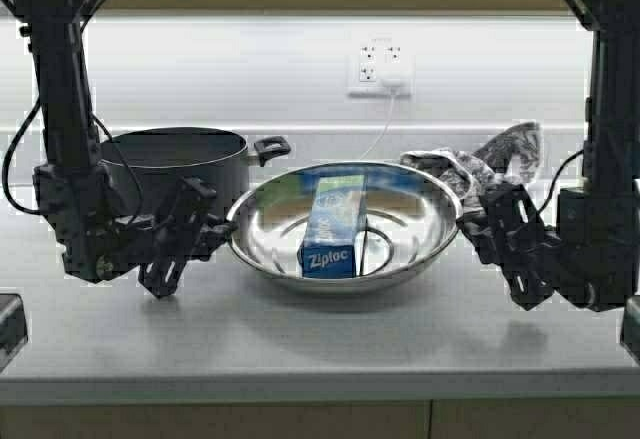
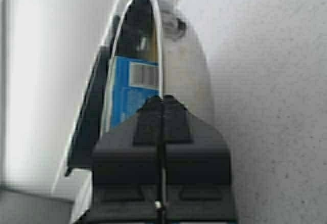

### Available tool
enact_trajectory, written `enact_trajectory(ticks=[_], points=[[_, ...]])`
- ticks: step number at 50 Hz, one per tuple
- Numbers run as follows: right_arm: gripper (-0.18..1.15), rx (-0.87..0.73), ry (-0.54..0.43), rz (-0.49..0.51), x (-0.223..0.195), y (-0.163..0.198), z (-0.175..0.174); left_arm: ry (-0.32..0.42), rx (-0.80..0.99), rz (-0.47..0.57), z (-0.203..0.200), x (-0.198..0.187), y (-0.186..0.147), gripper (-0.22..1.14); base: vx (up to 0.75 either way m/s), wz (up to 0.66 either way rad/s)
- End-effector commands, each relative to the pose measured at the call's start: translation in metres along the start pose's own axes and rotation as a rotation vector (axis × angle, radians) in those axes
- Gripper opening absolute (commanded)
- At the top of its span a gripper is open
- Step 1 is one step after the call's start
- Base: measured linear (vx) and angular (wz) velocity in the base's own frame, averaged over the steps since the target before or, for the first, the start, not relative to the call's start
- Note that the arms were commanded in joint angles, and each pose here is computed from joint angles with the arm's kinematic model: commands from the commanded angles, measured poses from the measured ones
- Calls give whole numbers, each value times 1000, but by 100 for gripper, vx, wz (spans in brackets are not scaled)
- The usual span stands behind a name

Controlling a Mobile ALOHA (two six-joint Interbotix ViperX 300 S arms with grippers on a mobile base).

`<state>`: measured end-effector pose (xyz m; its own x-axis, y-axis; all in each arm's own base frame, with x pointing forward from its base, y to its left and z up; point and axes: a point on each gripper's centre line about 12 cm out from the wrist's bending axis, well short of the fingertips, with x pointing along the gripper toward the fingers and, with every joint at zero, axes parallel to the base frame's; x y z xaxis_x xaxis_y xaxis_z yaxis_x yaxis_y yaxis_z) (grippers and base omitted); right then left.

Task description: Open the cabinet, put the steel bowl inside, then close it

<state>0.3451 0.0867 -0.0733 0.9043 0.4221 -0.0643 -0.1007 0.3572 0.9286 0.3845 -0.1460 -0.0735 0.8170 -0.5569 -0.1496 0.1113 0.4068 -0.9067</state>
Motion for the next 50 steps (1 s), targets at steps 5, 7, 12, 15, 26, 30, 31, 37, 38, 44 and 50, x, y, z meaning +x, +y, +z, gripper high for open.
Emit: enact_trajectory(ticks=[5, 7, 12, 15, 26, 30, 31, 37, 38, 44, 50], points=[[8, -10, 9, 24, -12, 27, 4, -16, 23, -78, 18, -3, -47, 2, 0, 0], [8, -8, 7, 29, -16, 33, 5, -20, 26, -85, 20, -6, -55, 2, 0, 0], [8, -3, 12, 19, -31, 47, 6, -21, 37, -108, 26, -15, -75, 2, 0, 0], [8, -11, 14, 10, -41, 56, 7, -23, 41, -121, 29, -21, -88, 2, 0, 0], [8, -24, 45, 18, -73, 96, 10, -15, 52, -133, 33, -54, -124, 2, 0, 0], [8, -24, 50, 19, -86, 109, 10, 0, 58, -129, 29, -65, -136, 2, 0, 0], [8, -24, 50, 19, -88, 112, 11, 5, 61, -131, 27, -68, -140, 2, 0, 0], [8, -30, 45, 33, -101, 128, 13, 40, 86, -159, 18, -75, -166, 2, 0, 0], [8, -31, 43, 35, -104, 131, 14, 45, 90, -164, 17, -76, -170, 2, 0, 0], [8, -42, 28, 67, -116, 150, 18, 69, 113, -199, 11, -77, -192, 2, 0, 0], [8, -56, 6, 109, -130, 169, 22, 89, 133, -220, 6, -78, -212, 2, 0, 0]])
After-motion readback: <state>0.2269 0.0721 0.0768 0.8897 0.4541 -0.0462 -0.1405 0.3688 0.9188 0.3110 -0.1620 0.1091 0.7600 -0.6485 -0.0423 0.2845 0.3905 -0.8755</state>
